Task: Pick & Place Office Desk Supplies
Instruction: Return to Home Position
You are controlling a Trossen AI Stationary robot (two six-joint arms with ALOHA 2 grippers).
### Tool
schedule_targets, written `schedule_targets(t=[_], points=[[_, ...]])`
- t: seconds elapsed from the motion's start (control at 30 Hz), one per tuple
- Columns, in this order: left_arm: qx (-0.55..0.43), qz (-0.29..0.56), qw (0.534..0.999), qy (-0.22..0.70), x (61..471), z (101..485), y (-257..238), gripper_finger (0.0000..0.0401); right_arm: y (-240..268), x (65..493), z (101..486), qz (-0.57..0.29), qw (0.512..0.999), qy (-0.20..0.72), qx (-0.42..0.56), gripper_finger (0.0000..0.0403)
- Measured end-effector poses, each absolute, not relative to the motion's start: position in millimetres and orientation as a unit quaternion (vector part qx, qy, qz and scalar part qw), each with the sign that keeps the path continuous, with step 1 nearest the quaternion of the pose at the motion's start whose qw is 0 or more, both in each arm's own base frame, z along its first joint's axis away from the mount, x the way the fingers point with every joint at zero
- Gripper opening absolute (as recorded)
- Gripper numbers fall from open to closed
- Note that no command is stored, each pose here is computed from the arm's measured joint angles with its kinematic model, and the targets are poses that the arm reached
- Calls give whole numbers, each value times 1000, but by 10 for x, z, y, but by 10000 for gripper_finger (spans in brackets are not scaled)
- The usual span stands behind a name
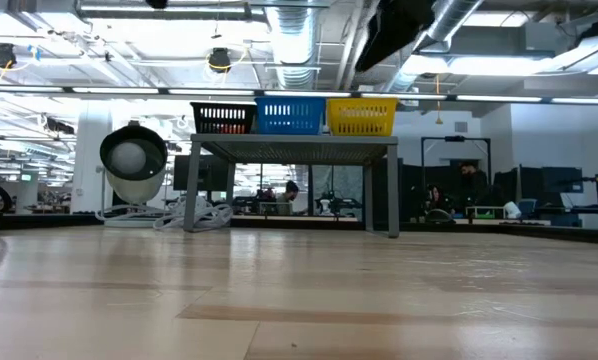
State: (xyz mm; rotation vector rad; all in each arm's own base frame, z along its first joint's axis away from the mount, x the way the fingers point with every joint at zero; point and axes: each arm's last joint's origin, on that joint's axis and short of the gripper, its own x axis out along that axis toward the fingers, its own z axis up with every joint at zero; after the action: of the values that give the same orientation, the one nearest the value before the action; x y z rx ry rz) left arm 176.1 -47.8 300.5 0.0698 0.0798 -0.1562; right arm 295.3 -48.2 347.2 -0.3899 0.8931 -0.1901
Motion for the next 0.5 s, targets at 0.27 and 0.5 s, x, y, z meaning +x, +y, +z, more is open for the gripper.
schedule_targets(t=[0.27,0.5], points=[[51,-46,997,-45,1369,3276,-345,88,-316,2546,3881,-77,922,347,-153,239],[51,-6,998,-38,1121,3283,-249,88,-228,2109,4168,-35,956,280,-82,206]])
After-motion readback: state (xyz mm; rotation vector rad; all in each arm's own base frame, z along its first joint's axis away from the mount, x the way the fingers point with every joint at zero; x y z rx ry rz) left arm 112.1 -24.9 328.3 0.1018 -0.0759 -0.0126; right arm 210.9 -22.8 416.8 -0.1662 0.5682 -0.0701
